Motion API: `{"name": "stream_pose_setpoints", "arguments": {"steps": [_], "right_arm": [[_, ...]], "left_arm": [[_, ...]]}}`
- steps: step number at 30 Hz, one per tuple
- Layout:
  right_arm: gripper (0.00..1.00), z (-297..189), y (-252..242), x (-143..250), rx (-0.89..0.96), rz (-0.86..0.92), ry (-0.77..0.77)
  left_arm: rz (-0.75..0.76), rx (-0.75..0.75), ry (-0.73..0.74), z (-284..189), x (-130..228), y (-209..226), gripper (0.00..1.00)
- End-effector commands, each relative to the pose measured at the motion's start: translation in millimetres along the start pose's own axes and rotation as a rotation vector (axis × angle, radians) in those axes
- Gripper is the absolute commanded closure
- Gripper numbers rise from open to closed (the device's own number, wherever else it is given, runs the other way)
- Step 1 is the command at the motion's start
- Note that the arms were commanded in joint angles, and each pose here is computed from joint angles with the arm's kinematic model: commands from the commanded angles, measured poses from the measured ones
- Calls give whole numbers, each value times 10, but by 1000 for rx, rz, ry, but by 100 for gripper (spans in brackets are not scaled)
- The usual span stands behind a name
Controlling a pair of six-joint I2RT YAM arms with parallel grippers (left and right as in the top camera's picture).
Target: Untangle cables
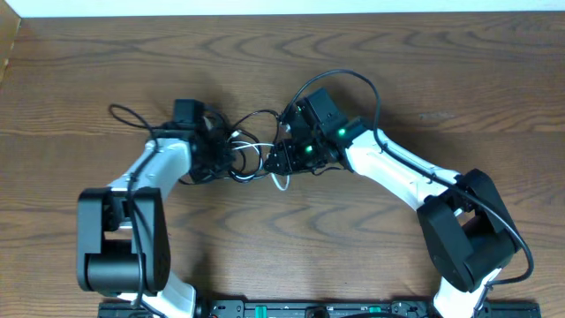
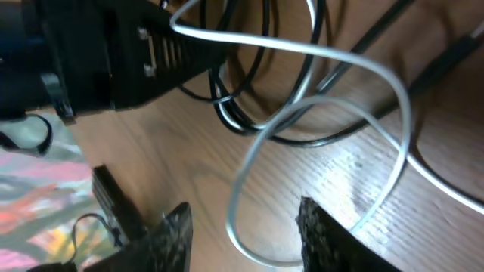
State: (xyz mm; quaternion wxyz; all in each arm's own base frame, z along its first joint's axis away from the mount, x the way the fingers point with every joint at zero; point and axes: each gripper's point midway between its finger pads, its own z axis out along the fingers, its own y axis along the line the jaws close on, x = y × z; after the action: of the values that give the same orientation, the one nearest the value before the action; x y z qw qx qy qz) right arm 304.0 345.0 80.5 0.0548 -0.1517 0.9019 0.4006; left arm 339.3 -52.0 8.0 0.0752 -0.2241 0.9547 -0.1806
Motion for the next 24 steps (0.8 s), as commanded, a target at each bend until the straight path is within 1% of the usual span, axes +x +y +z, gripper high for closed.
{"name": "stream_pose_setpoints", "arguments": {"steps": [1, 3, 7, 9, 11, 13, 16, 17, 21, 24], "right_arm": [[47, -19, 177, 31, -172, -73, 18], [44, -51, 190, -77, -189, -96, -23], [30, -174, 170, -325, -214, -86, -107], [29, -257, 240, -393, -273, -100, -122], [31, -349, 376, -392, -367, -143, -109], [39, -397, 435, -359, -415, -154, -88], [58, -366, 372, -283, -395, -104, -54], [59, -341, 339, -233, -380, -80, -34], [59, -233, 320, -13, -347, -67, 39], [55, -163, 385, 110, -349, -127, 70]], "left_arm": [[61, 211, 85, -82, 90, -190, 93], [94, 306, 104, -145, 108, -294, 93], [183, 468, 122, -264, 158, -512, 92], [199, 488, 123, -280, 165, -541, 93], [201, 489, 122, -281, 164, -542, 93], [204, 490, 119, -281, 159, -545, 93], [205, 493, 119, -284, 159, -550, 93], [206, 493, 117, -284, 155, -551, 93], [206, 473, 110, -267, 140, -523, 92], [208, 469, 106, -262, 132, -517, 93]]}}
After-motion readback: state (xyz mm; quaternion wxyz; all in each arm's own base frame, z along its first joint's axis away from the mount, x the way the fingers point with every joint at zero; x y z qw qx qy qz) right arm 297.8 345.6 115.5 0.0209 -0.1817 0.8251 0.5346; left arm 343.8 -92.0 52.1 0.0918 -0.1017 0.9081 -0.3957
